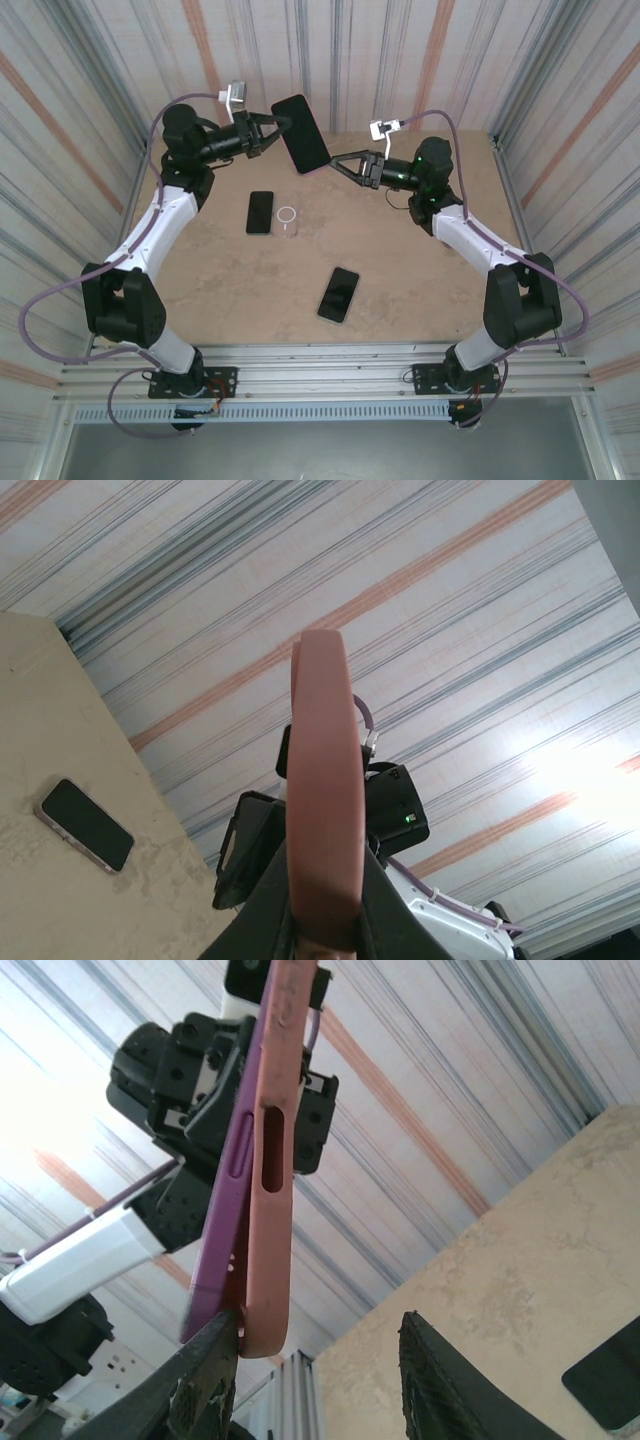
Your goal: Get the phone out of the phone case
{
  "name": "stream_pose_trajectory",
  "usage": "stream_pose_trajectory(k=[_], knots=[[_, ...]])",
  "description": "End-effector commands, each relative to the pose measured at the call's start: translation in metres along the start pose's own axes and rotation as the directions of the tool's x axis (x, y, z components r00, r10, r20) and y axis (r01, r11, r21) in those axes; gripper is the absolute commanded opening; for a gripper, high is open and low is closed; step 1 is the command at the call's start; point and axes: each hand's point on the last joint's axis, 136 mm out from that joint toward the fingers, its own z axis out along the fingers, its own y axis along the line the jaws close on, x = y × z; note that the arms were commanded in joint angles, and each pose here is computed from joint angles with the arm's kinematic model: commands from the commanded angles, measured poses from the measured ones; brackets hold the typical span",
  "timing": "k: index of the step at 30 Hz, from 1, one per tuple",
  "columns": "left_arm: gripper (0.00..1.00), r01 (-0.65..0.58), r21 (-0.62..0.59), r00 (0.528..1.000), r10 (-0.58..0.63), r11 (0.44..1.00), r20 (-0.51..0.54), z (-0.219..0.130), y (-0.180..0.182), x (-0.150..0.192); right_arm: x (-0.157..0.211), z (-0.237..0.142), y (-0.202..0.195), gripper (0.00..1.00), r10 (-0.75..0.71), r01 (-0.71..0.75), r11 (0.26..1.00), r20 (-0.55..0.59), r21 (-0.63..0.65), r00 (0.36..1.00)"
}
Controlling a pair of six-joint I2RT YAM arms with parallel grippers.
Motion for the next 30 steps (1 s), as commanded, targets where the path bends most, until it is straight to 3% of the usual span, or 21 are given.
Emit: stream_pose_trajectory(k=[1,14,20,27,30], knots=[[0.00,-0.052,0.054,0.998,0.051,0.997,0.024,0.001,-0.022,-0.004,0.005,0.007,0.000,0.44,-0.010,0.009,1.000,-0.038,-0.011,0.999],[0.00,0.106,0.031,0.994,-0.106,0.994,-0.002,0.017,0.011,0.010,-0.008,0.026,0.011,0.43,0.141,-0.139,0.989,0.044,-0.050,0.989],[0.00,0.156,-0.004,0.988,-0.156,0.988,0.010,0.018,0.031,0.011,-0.002,0.029,0.016,0.26,0.212,-0.207,0.975,0.057,-0.087,0.976],[0.15,0.210,-0.041,0.977,-0.208,0.977,0.034,0.016,0.051,0.009,-0.001,0.025,0.012,0.09,0.256,-0.249,0.965,0.083,-0.087,0.963],[0.30,0.217,-0.047,0.975,-0.215,0.975,0.050,0.016,0.054,0.006,0.000,0.024,0.006,0.07,0.278,-0.270,0.959,0.101,-0.079,0.955]])
